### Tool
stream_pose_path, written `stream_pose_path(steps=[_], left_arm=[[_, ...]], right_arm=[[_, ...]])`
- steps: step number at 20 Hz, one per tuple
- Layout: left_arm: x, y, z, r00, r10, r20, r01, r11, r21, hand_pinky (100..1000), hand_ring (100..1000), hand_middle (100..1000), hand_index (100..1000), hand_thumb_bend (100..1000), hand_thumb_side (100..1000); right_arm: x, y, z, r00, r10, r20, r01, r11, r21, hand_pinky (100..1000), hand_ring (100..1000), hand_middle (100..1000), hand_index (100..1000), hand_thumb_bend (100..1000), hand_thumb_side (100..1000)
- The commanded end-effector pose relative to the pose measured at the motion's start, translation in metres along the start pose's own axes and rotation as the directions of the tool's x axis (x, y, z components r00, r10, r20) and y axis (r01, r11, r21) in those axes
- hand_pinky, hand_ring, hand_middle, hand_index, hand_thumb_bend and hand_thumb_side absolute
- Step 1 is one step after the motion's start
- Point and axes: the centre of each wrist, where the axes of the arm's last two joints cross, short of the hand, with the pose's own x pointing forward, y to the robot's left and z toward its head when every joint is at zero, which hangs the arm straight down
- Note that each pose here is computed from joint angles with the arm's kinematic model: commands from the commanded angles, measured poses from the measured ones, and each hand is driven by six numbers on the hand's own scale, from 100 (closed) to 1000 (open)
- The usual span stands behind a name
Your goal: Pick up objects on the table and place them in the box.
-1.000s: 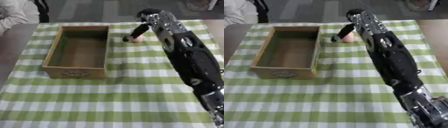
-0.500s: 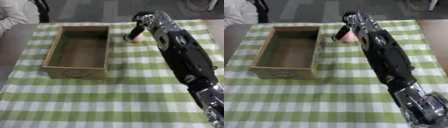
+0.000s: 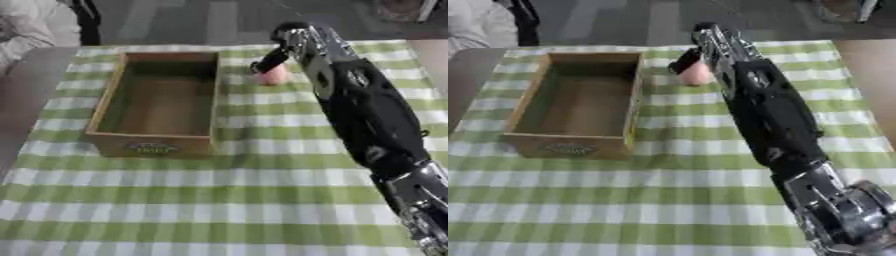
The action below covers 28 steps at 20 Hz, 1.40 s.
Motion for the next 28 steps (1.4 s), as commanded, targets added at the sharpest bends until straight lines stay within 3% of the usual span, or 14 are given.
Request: stream_pose_path(steps=[1, 3, 6, 12, 16, 28], left_arm=[[0.007, 0.0, -0.006, 1.0, -0.011, 0.028, 0.012, 0.999, -0.031, 556, 472, 545, 831, 100, 979], [0.007, 0.0, -0.006, 1.0, -0.01, 0.028, 0.011, 0.999, -0.032, 556, 471, 544, 831, 100, 979], [0.007, 0.0, -0.006, 1.0, -0.01, 0.027, 0.011, 0.999, -0.033, 555, 471, 544, 830, 100, 977], [0.007, 0.0, -0.006, 1.0, -0.01, 0.028, 0.011, 0.999, -0.034, 555, 471, 544, 830, 100, 974], [0.007, -0.001, -0.006, 1.0, -0.008, 0.028, 0.009, 0.999, -0.036, 554, 470, 543, 830, 100, 974], [0.007, -0.001, -0.006, 0.999, -0.005, 0.031, 0.006, 0.999, -0.035, 553, 469, 542, 831, 100, 976]], right_arm=[[0.001, -0.015, 0.004, 1.0, -0.03, -0.009, 0.03, 1.0, 0.006, 900, 937, 874, 1000, 381, 440], [0.0, -0.015, 0.003, 0.999, -0.042, -0.009, 0.042, 0.999, 0.034, 903, 938, 880, 1000, 386, 408], [-0.001, -0.017, 0.002, 0.998, -0.065, -0.011, 0.065, 0.996, 0.055, 905, 933, 879, 1000, 279, 392], [-0.002, -0.013, -0.004, 0.994, -0.091, -0.053, 0.094, 0.993, 0.064, 905, 923, 881, 1000, 149, 361], [-0.002, -0.009, -0.008, 0.991, -0.103, -0.089, 0.107, 0.993, 0.047, 903, 916, 882, 1000, 139, 346], [-0.001, 0.006, -0.017, 0.984, -0.125, -0.127, 0.135, 0.988, 0.074, 904, 918, 887, 1000, 223, 348]])
